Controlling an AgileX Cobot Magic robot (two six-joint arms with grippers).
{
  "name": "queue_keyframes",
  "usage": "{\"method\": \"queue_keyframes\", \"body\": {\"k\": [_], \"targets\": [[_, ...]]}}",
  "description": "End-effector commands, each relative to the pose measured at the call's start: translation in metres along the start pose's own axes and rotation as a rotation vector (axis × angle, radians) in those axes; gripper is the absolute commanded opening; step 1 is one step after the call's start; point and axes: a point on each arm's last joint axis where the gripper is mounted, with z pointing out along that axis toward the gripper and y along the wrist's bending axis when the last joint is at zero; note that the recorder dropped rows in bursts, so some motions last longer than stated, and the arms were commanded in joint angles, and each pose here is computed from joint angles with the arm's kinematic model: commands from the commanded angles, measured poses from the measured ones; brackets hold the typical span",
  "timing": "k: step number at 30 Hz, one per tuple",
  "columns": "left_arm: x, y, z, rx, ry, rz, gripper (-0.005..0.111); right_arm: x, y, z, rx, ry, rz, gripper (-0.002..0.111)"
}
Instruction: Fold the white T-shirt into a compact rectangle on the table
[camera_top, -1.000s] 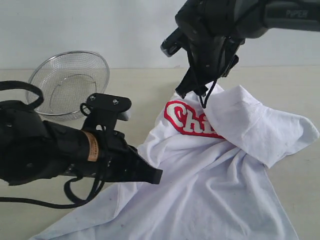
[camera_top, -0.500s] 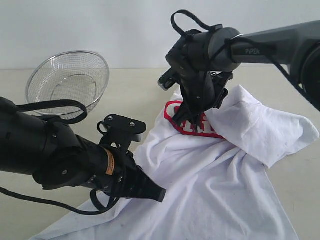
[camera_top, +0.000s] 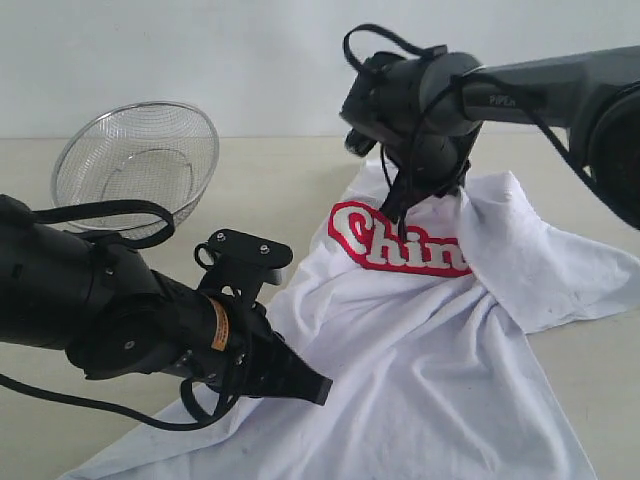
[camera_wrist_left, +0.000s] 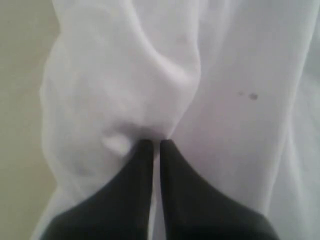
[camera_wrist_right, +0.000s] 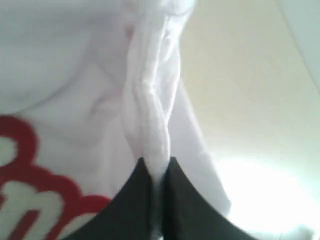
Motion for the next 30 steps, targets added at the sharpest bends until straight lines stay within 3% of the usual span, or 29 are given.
{"method": "queue_keyframes", "body": {"k": [1,6,11,19,22,25,26,28,30], "targets": [[0.0,-0.001,-0.001,-0.009,0.022,0.0,0.005,0.008,-0.064,0.012,0.067,0.036,0.126,0.0],[-0.001,-0.001,-0.001,-0.005,0.014,0.0,0.005,0.032,-0.119,0.051,0.059,0.084,0.252,0.0],[-0.003,-0.002,-0.001,0.004,-0.007,0.0,0.005,0.055,-0.157,0.082,0.04,0.082,0.354,0.0],[-0.005,-0.003,-0.001,0.015,-0.029,0.0,0.005,0.062,-0.177,0.101,-0.052,-0.048,0.403,0.005],[-0.005,-0.003,-0.001,0.015,-0.029,0.0,0.005,0.06,-0.178,0.101,-0.05,-0.066,0.368,0.029],[-0.006,-0.003,-0.001,0.016,-0.03,0.0,0.005,0.063,-0.181,0.101,-0.006,-0.043,0.368,0.072],[-0.006,-0.003,-0.001,0.017,-0.033,0.0,0.005,0.066,-0.184,0.101,0.023,-0.023,0.412,0.078],[-0.006,-0.004,-0.001,0.018,-0.034,0.0,0.005,0.07,-0.186,0.098,0.04,0.024,0.504,0.068],[-0.007,-0.004,-0.001,0.024,-0.047,0.0,0.005,0.075,-0.184,0.092,0.007,0.081,0.581,0.037]]}}
